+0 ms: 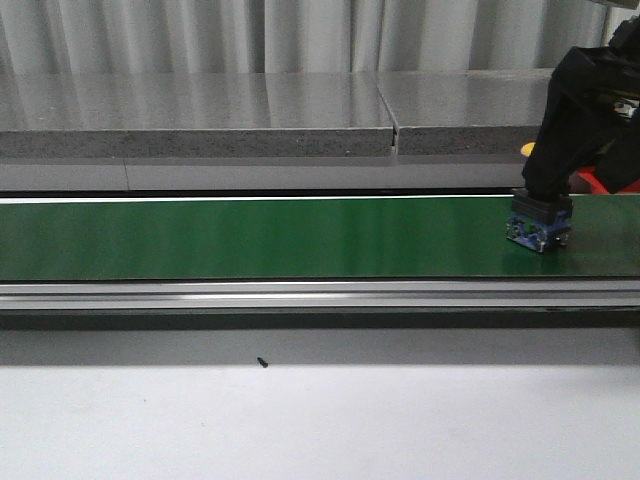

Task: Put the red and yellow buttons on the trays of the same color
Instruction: 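Lower the right gripper onto the yellow button on the belt and grasp it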

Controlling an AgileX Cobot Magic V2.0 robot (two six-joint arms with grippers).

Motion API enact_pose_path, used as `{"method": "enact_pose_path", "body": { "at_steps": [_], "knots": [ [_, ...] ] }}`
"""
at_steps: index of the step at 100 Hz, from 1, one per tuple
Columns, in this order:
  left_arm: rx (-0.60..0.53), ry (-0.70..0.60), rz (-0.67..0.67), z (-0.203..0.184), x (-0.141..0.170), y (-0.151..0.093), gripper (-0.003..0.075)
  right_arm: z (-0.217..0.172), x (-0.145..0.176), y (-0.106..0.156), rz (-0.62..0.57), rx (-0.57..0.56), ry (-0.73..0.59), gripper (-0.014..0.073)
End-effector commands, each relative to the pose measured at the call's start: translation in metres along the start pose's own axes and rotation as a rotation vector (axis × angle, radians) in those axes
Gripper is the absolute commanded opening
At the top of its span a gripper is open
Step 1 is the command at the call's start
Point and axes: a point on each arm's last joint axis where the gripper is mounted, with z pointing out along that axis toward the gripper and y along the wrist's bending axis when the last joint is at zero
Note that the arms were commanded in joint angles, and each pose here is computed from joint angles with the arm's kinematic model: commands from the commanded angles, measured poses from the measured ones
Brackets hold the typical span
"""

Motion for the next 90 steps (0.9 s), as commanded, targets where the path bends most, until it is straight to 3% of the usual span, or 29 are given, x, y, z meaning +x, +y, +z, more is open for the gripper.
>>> {"method": "enact_pose_path", "body": {
  "at_steps": [1,10,29,39,67,90],
  "knots": [
    [0.015,-0.084,-0.012,-0.003,-0.013,-0.002,-0.0019,-0.012,-0.018,0.001,0.001,0.015,-0.118,0.06],
    [0.015,-0.084,-0.012,-0.003,-0.013,-0.002,-0.0019,-0.007,-0.019,-0.001,0.015,0.01,-0.117,0.0546],
    [0.015,-0.084,-0.012,-0.003,-0.013,-0.002,-0.0019,-0.002,-0.019,-0.002,0.019,0.013,-0.112,0.0197],
    [0.015,-0.084,-0.012,-0.003,-0.013,-0.002,-0.0019,-0.002,-0.02,-0.003,0.02,0.019,-0.122,0.0098],
    [0.015,-0.084,-0.012,-0.003,-0.013,-0.002,-0.0019,-0.011,-0.021,-0.001,0.013,0.026,-0.146,0.0084],
    [0.015,-0.084,-0.012,-0.003,-0.013,-0.002,-0.0019,-0.046,-0.016,-0.006,0.022,0.059,-0.195,0.0084]
  ]
}}
